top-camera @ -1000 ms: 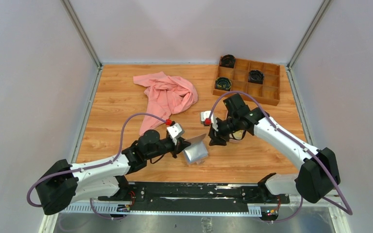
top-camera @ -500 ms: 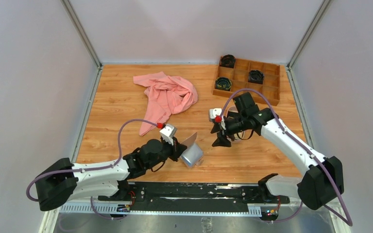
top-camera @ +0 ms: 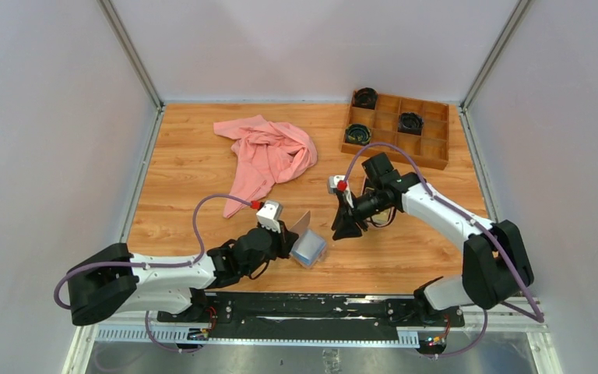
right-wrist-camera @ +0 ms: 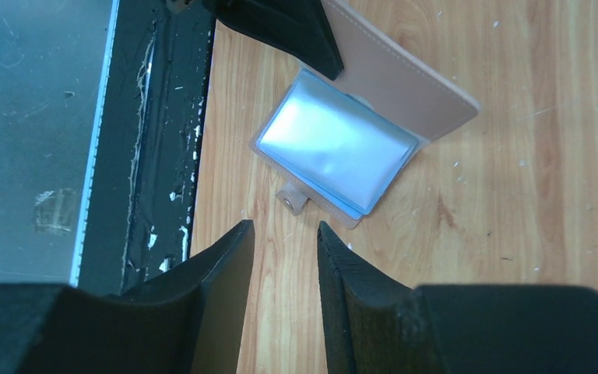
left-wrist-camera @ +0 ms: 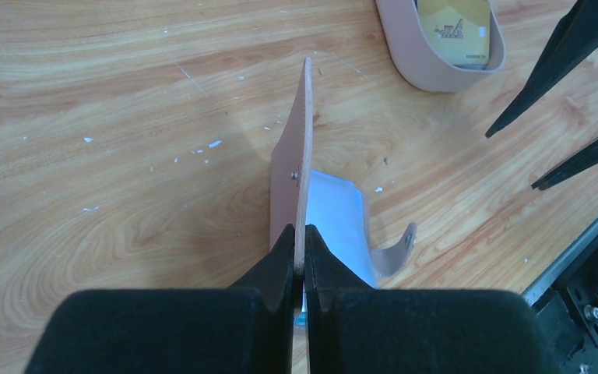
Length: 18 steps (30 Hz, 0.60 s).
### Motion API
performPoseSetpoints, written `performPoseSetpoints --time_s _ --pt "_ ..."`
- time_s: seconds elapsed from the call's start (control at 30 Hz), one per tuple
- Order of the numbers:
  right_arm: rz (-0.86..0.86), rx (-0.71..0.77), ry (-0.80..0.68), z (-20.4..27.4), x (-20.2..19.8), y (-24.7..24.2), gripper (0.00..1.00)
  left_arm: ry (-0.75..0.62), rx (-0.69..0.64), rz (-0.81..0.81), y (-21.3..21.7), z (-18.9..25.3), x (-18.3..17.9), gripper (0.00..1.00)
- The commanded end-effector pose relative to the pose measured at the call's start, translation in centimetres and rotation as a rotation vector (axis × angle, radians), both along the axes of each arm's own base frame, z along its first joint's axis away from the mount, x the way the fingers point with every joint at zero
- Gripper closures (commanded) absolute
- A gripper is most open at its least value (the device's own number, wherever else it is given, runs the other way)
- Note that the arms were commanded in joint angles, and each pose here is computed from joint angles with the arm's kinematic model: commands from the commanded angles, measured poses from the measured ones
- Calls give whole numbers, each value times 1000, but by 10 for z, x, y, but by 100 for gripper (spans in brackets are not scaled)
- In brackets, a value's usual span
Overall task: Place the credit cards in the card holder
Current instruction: Open the card holder.
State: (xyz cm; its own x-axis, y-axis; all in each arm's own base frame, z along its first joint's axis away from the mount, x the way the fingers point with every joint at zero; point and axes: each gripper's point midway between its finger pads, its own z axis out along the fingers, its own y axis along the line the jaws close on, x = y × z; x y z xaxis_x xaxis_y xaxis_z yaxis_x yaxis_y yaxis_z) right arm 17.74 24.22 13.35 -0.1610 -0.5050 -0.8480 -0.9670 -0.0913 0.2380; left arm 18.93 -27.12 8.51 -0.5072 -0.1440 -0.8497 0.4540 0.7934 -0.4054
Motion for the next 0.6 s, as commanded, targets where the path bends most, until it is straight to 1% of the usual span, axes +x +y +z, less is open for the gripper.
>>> performPoseSetpoints --time_s 0.0,0.23,0.47,0.57 --pt "-52 -17 92 0 7 5 61 -28 -51 72 -2 15 11 100" --pt "-60 -67 145 -8 11 4 61 -9 -61 82 -1 11 11 100" --pt "-73 -90 133 -11 15 2 61 11 -80 84 0 7 8 100" --pt "-107 -132 174 -19 21 2 61 15 -95 86 0 7 7 100"
